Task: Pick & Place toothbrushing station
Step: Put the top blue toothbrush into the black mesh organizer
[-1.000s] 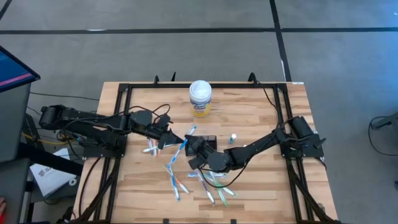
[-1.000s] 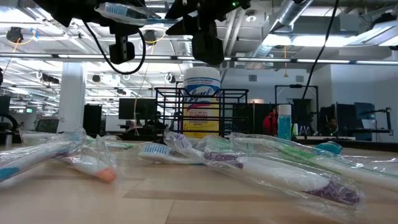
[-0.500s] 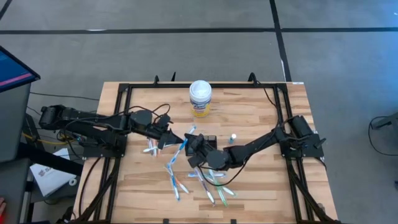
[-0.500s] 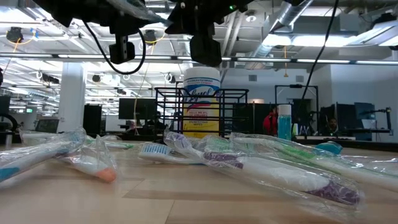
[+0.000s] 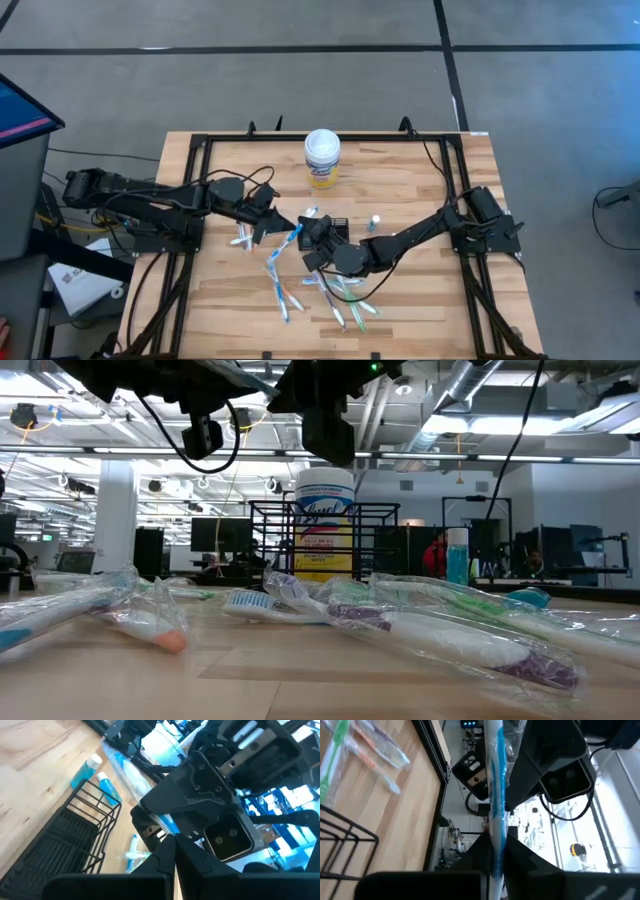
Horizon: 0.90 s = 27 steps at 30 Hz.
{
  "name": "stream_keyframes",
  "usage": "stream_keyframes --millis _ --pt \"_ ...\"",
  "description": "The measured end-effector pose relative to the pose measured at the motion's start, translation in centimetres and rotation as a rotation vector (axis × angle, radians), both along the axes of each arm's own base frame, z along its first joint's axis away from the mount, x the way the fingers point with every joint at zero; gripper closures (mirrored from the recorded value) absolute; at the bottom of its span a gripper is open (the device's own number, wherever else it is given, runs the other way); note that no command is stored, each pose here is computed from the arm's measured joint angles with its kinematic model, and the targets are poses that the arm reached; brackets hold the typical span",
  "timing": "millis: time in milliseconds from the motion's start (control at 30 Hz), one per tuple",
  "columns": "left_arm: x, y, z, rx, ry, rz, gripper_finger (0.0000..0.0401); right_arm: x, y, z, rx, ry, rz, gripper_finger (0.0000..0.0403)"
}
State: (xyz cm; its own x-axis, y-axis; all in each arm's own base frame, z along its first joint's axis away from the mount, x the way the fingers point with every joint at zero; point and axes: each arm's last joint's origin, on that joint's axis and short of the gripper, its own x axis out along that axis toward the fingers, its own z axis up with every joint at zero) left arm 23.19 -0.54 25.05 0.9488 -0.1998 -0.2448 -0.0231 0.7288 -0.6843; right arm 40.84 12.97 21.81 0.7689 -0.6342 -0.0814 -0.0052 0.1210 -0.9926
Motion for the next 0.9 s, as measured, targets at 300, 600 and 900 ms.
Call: stream_keyframes --millis 300,600,900 --pt "-0.1 0.1 0.3 0.107 -0.041 0.004 0.0382 -0.5 0.7 -0.1 0.063 -0.033 -0.016 0.0387" --pt "-2.3 0.1 3.1 0.256 -0.215 -0.008 0.0375 -0.7 0.6 -0.9 0.225 -0.093 -0.026 0.0387" --pt "-2.3 0.1 3.1 0.292 -0.207 0.02 0.0382 -2.4 -0.5 2.1 0.692 -0.187 0.072 0.0387"
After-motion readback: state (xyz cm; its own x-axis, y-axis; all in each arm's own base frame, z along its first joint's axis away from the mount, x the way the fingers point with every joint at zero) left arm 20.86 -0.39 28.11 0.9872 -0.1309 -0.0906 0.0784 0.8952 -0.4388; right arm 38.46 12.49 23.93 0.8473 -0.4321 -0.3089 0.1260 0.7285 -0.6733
